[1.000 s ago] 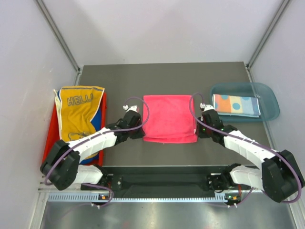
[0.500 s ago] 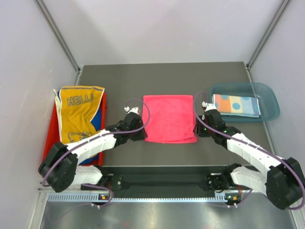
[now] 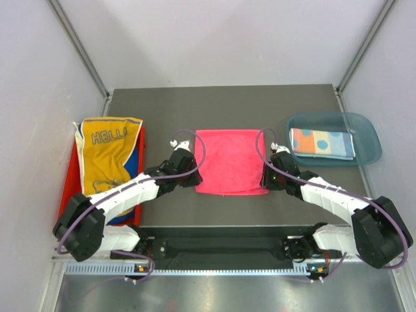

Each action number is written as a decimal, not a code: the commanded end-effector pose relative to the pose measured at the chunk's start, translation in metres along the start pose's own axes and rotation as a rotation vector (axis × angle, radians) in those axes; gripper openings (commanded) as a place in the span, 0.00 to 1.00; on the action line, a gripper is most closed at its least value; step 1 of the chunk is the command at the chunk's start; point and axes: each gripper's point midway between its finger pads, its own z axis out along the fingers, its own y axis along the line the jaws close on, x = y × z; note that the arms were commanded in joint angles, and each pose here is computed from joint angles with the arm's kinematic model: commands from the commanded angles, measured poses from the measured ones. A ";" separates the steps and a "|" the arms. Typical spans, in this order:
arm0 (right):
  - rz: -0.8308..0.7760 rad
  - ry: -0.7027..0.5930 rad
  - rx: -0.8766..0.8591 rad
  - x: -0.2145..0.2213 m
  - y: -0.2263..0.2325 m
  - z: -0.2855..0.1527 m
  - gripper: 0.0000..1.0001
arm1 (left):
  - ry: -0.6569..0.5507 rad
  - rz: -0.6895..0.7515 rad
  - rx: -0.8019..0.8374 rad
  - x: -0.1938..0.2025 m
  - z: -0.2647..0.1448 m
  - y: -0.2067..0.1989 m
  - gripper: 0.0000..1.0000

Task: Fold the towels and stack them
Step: Fold the towel

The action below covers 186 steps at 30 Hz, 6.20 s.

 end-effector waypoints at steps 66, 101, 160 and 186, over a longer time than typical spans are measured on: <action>-0.074 -0.196 0.109 -0.125 0.024 -0.008 0.48 | -0.256 0.078 -0.127 -0.103 -0.012 -0.004 0.42; -0.037 -0.048 0.224 -0.200 -0.018 0.113 0.32 | -0.103 0.100 -0.037 -0.187 0.144 0.032 0.47; -0.040 -0.054 0.208 -0.200 -0.035 0.124 0.33 | -0.108 0.103 -0.061 -0.189 0.161 0.041 0.54; -0.050 -0.031 0.208 -0.196 -0.037 0.144 0.28 | -0.097 0.008 -0.115 -0.156 0.181 0.066 0.33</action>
